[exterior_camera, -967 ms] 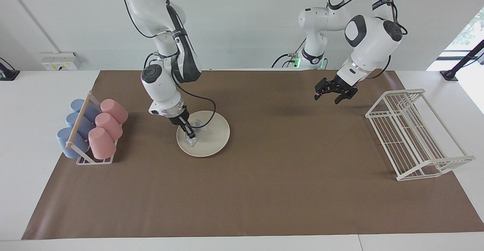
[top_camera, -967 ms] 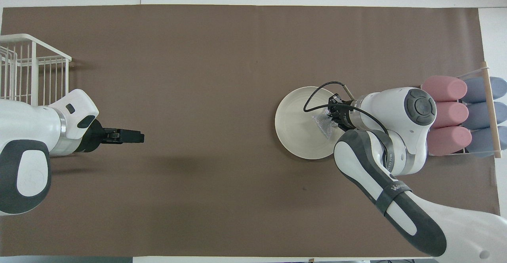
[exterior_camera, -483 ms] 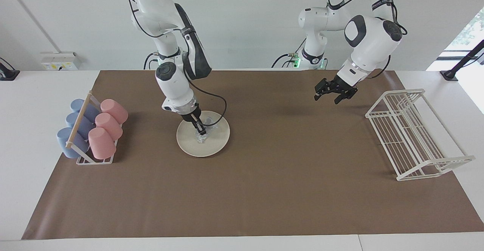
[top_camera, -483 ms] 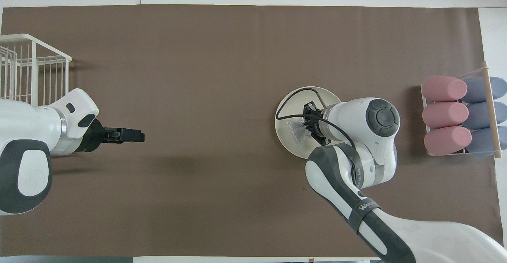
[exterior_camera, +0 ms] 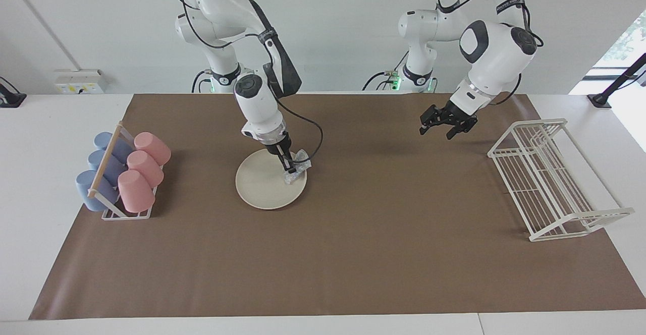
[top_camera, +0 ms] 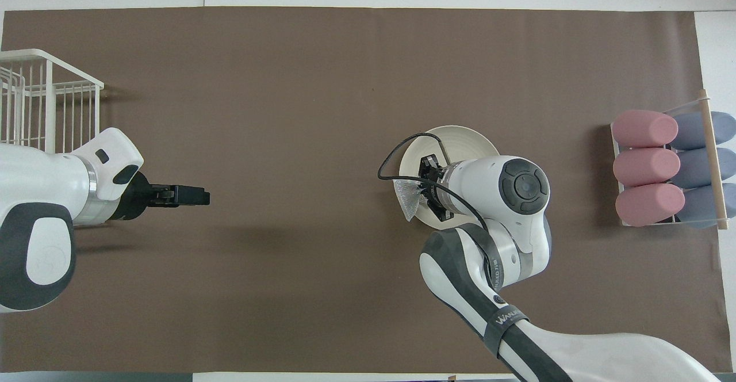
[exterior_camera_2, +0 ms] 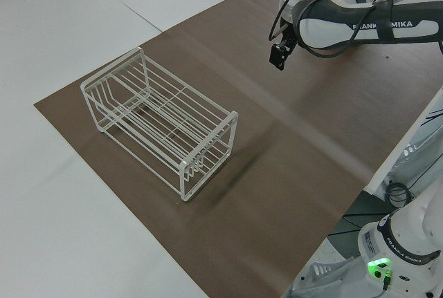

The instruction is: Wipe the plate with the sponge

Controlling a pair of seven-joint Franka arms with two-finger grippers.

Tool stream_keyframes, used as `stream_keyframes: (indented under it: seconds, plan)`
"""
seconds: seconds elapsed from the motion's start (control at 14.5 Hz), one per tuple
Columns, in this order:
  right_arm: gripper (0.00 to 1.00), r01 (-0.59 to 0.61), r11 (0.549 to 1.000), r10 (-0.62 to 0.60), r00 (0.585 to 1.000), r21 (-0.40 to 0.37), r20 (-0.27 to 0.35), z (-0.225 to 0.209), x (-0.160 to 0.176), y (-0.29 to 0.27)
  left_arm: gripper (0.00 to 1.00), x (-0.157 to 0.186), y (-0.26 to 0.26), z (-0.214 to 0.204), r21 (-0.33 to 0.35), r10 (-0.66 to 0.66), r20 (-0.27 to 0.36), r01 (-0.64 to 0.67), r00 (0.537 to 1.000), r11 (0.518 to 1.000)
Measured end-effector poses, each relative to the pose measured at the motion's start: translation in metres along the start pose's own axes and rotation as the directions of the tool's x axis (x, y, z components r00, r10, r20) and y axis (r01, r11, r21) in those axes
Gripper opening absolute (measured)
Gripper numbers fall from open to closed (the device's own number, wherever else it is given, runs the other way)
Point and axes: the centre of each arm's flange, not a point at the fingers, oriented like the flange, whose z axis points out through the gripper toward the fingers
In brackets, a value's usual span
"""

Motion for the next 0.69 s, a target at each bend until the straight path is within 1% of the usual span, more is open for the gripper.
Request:
stream_keyframes:
  seconds: [0.21, 0.28, 0.41, 0.48, 0.62, 0.69]
  plan:
    - [0.07, -0.036, 0.999, 0.036, 0.999, 0.031, 0.018, -0.017, -0.02, -0.017, 1.0, 0.0, 0.0, 0.0, 0.0, 0.0, 0.0, 0.0, 1.0, 1.0]
    - [0.07, -0.05, 0.999, 0.05, 0.998, 0.021, 0.027, -0.026, -0.029, -0.024, 1.0, 0.0, 0.0, 0.0, 0.0, -0.001, 0.0, 0.001, 1.0, 1.0]
    - [0.07, -0.06, 0.998, 0.061, 0.997, -0.023, 0.042, -0.049, -0.042, -0.039, 1.0, 0.0, 0.001, 0.0, -0.006, -0.026, -0.002, 0.026, 1.0, 1.0]
    - [0.07, -0.062, 0.997, 0.064, 0.997, -0.042, 0.049, -0.065, -0.047, -0.047, 1.0, 0.001, 0.003, -0.002, -0.034, -0.059, -0.005, 0.059, 0.998, 0.998]
    - [0.07, -0.061, 0.996, 0.065, 0.997, -0.067, 0.047, -0.101, -0.06, -0.063, 1.0, 0.004, 0.012, -0.007, -0.167, -0.136, -0.01, 0.132, 0.991, 0.977]
    - [0.07, -0.061, 0.996, 0.063, 0.998, -0.072, 0.027, -0.115, -0.069, -0.068, 1.0, 0.005, 0.016, -0.009, -0.231, -0.169, -0.008, 0.162, 0.986, 0.959]
